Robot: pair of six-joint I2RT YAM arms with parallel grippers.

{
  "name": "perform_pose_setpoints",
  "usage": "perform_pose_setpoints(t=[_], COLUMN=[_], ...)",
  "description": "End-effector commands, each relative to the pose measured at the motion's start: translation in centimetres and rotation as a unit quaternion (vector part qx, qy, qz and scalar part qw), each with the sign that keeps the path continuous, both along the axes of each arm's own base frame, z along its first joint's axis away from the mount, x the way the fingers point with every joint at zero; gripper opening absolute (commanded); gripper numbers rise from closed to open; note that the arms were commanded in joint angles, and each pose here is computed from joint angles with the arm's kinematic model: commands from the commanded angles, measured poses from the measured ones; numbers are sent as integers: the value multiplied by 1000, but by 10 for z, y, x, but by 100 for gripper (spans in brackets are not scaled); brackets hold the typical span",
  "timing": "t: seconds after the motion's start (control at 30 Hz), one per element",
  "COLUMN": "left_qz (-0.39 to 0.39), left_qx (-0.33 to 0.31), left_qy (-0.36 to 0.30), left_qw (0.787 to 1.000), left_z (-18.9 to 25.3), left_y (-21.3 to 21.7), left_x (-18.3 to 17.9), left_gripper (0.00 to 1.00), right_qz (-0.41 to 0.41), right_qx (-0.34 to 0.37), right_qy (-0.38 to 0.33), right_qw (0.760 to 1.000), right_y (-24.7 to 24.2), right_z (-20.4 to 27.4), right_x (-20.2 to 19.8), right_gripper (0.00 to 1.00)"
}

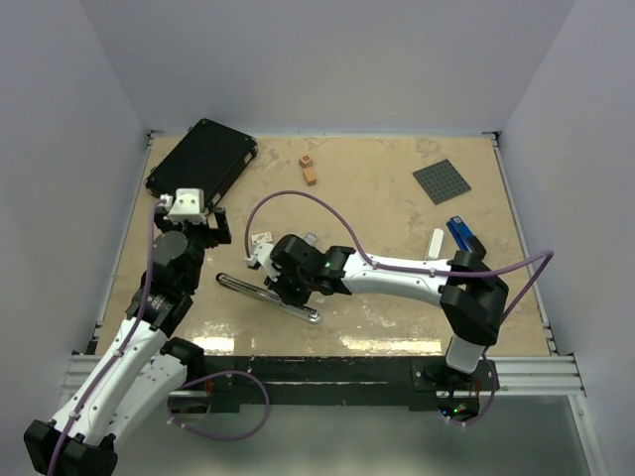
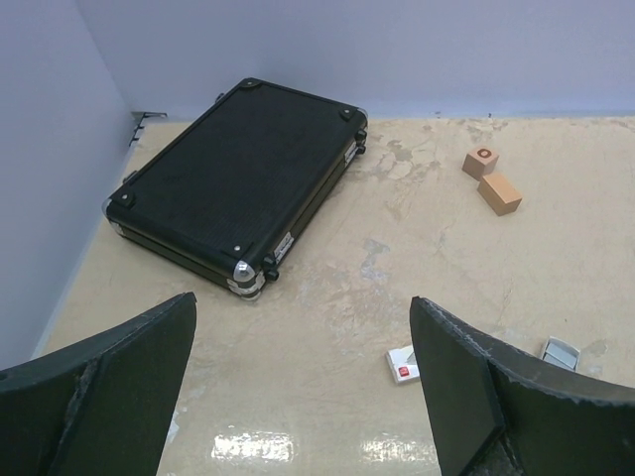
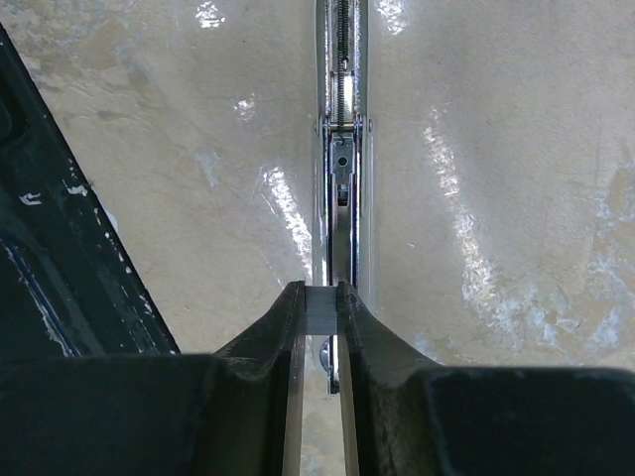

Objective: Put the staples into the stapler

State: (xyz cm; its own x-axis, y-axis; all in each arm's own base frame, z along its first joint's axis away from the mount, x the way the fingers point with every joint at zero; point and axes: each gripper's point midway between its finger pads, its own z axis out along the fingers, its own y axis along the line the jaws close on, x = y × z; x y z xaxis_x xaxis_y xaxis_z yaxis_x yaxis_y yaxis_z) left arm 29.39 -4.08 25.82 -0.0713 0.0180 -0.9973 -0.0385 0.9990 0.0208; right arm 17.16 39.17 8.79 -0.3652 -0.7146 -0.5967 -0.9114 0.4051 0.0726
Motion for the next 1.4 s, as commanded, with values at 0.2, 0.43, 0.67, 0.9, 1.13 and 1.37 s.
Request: perform_pose_setpoints(t=[0.2, 0.43, 0.67, 0.9, 1.13, 1.37], left_qz=[6, 2, -3, -6, -8, -11], left_qx=[6, 6, 7, 8, 9, 9], left_qy=[-19, -18, -19, -16, -15, -14], left_qw=[1000, 1000, 1000, 1000, 1000, 1000], left_z=[11, 10, 11, 9, 9, 8], left_y=[3, 2, 0, -2, -2, -3], left_x=[3, 4, 4, 5, 5, 6], left_gripper=[93, 92, 92, 92, 92, 92], right_qz=[2, 2, 11, 17, 22, 29], right_qx=[-12, -17, -27, -32, -30, -28], right_qy=[-15, -17, -31, -36, -39, -42], right_qw=[1000, 1000, 999, 999, 999, 998], right_y=[6, 8, 7, 6, 6, 6], right_z=[-14, -18, -21, -21, -18, -17], right_x=[5, 6, 9, 9, 9, 8], right_gripper=[16, 16, 16, 15, 15, 15])
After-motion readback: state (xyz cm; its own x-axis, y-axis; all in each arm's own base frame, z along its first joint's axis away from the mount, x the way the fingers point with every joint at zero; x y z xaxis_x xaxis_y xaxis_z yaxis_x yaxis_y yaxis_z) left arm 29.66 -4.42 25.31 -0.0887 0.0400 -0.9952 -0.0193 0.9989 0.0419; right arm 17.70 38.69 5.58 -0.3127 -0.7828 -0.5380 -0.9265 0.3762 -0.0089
